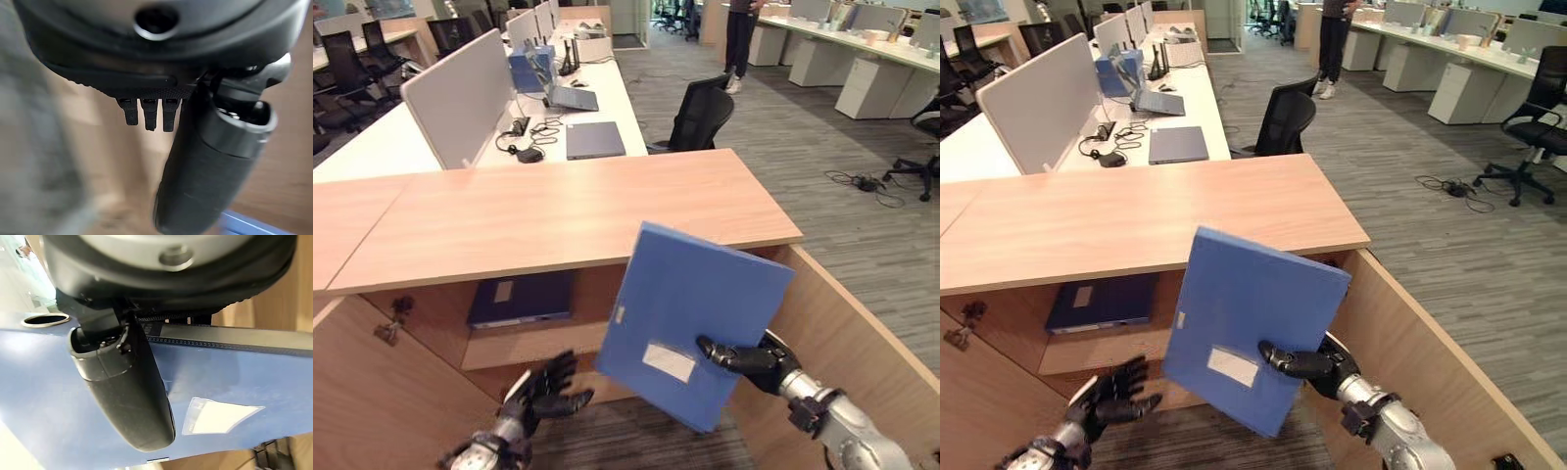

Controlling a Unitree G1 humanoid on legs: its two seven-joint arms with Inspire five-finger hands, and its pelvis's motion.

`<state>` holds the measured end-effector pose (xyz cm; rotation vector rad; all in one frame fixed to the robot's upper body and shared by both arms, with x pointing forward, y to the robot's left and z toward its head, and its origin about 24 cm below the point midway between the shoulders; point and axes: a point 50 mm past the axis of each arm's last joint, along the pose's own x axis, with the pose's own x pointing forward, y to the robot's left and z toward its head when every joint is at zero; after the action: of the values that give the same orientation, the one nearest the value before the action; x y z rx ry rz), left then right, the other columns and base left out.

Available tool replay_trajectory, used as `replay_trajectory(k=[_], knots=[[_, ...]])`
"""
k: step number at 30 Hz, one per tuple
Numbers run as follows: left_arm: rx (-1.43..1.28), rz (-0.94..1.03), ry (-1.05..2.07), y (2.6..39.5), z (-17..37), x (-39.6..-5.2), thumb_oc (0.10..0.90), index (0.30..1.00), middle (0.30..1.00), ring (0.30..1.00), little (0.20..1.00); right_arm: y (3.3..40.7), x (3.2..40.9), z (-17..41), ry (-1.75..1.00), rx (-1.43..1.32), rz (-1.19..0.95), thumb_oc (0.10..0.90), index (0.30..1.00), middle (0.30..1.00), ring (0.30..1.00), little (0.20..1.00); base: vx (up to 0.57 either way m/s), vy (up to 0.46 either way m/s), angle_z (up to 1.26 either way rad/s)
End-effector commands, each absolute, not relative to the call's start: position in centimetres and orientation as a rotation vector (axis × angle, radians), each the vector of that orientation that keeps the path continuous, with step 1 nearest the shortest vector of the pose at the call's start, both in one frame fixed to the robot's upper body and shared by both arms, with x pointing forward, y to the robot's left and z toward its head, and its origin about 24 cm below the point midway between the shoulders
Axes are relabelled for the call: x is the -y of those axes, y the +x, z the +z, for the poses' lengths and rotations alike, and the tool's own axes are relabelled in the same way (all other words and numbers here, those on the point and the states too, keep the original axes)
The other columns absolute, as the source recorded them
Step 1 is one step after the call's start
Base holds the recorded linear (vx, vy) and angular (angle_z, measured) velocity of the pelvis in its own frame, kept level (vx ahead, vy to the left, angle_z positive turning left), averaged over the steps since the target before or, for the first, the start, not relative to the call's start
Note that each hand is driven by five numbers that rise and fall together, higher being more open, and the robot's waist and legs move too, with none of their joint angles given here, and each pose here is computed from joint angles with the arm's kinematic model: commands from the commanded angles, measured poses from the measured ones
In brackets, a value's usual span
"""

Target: Put the empty folder in the office cabinet

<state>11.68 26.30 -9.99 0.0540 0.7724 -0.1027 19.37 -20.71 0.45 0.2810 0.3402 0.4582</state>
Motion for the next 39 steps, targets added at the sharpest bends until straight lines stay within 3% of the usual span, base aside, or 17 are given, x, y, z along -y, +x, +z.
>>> replay_trajectory(k=[1, 13, 21, 24, 33, 39], knots=[[-0.654, -0.186, 0.215, 15.5, -8.9, -25.8, 0.8, 0.9, 0.9, 0.9, 0.9, 22.5, 19.7, 5.4, 0.254, -0.025, 0.532, 0.4, 0.3, 0.3, 0.3, 0.3, 0.01, 0.015, -0.04], [-1.041, -0.125, 0.251, 10.4, -14.8, -23.9, 0.8, 0.9, 0.9, 0.9, 0.9, 20.6, 20.4, -2.5, -0.009, -0.339, 0.353, 0.4, 0.3, 0.3, 0.3, 0.3, 0.0, 0.007, 0.0], [-1.031, -0.17, 0.293, 10.6, -14.7, -23.4, 0.8, 0.9, 0.9, 0.9, 0.9, 19.6, 21.1, -5.2, -0.205, -0.481, 0.331, 0.4, 0.3, 0.3, 0.3, 0.3, 0.0, 0.015, 0.06], [-1.026, -0.18, 0.293, 10.6, -14.7, -23.2, 0.8, 0.9, 0.9, 0.9, 0.9, 19.5, 20.2, -6.6, -0.094, -0.532, 0.295, 0.4, 0.3, 0.3, 0.3, 0.3, 0.01, 0.023, 0.04], [-1.034, -0.17, 0.291, 10.5, -15.1, -22.3, 0.8, 0.9, 0.9, 0.9, 0.9, 22.4, 14.2, -6.4, 0.825, -0.409, 0.069, 0.4, 0.3, 0.3, 0.3, 0.3, 0.01, 0.021, 0.04], [-0.998, -0.191, 0.304, 11.2, -14.8, -21.9, 0.8, 0.9, 0.9, 0.9, 0.9, 25.4, 13.8, -4.1, 0.987, -0.283, 0.008, 0.4, 0.3, 0.3, 0.3, 0.3, 0.0, 0.011, 0.06]])
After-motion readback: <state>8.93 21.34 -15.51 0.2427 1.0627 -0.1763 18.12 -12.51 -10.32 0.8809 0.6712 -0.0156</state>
